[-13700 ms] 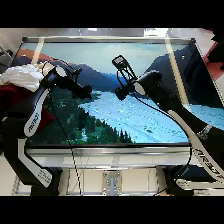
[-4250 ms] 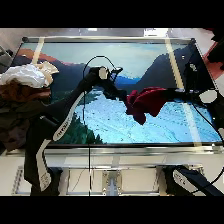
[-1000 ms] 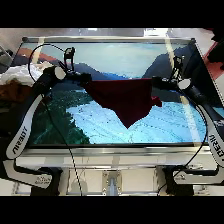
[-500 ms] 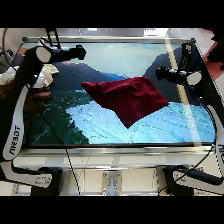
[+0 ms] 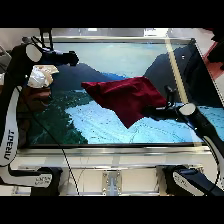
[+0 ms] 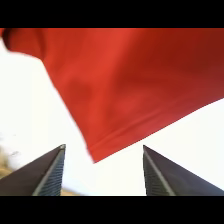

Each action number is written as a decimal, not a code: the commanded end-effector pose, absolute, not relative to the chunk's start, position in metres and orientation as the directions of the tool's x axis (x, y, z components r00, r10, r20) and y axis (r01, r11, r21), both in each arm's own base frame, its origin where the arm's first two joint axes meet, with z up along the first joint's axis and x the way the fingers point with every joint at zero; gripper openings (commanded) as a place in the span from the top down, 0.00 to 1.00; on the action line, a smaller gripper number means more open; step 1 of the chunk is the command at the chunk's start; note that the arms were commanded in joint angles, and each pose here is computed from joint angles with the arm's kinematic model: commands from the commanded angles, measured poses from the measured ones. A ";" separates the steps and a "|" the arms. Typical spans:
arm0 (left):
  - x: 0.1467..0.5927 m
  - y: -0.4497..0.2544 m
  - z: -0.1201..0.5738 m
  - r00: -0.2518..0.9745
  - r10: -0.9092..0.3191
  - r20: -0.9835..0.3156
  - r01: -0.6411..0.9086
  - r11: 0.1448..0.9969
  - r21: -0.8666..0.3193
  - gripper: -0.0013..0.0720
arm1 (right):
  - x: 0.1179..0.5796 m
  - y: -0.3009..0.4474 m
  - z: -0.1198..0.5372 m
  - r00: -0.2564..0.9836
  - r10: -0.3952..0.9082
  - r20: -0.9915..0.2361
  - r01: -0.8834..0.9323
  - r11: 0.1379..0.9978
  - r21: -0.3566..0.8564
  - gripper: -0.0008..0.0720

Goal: Fold the shirts.

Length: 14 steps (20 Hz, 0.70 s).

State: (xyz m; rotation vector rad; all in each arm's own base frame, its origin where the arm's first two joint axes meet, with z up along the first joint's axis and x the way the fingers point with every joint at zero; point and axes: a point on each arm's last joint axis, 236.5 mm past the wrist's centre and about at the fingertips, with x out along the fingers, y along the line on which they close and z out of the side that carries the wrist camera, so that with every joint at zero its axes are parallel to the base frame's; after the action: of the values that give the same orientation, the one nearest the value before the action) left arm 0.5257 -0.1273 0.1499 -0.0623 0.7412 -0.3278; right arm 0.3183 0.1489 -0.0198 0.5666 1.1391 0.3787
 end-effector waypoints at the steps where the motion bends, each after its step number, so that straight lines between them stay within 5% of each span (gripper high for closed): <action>1: 0.516 -0.125 0.121 0.641 -0.306 -0.704 0.261 0.949 -0.175 0.20 | 0.300 0.186 -0.051 0.430 0.580 -0.692 0.108 0.727 0.678 0.21; 7: 0.514 -0.127 0.119 0.633 -0.316 -0.707 0.261 0.946 -0.190 0.20 | 0.275 0.204 -0.075 0.409 0.558 -0.722 0.171 0.730 0.662 0.21; 14: 0.517 -0.130 0.122 0.643 -0.328 -0.692 0.261 0.944 -0.204 0.20 | 0.301 0.183 -0.106 0.481 0.455 -0.750 0.308 0.713 0.630 0.24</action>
State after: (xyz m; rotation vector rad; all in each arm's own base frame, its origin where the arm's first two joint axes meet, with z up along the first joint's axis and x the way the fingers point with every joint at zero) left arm 0.5158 -0.1295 0.1206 -0.0835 0.8134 -0.3347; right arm 0.2939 0.1892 -0.0912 0.7639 1.1056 0.1822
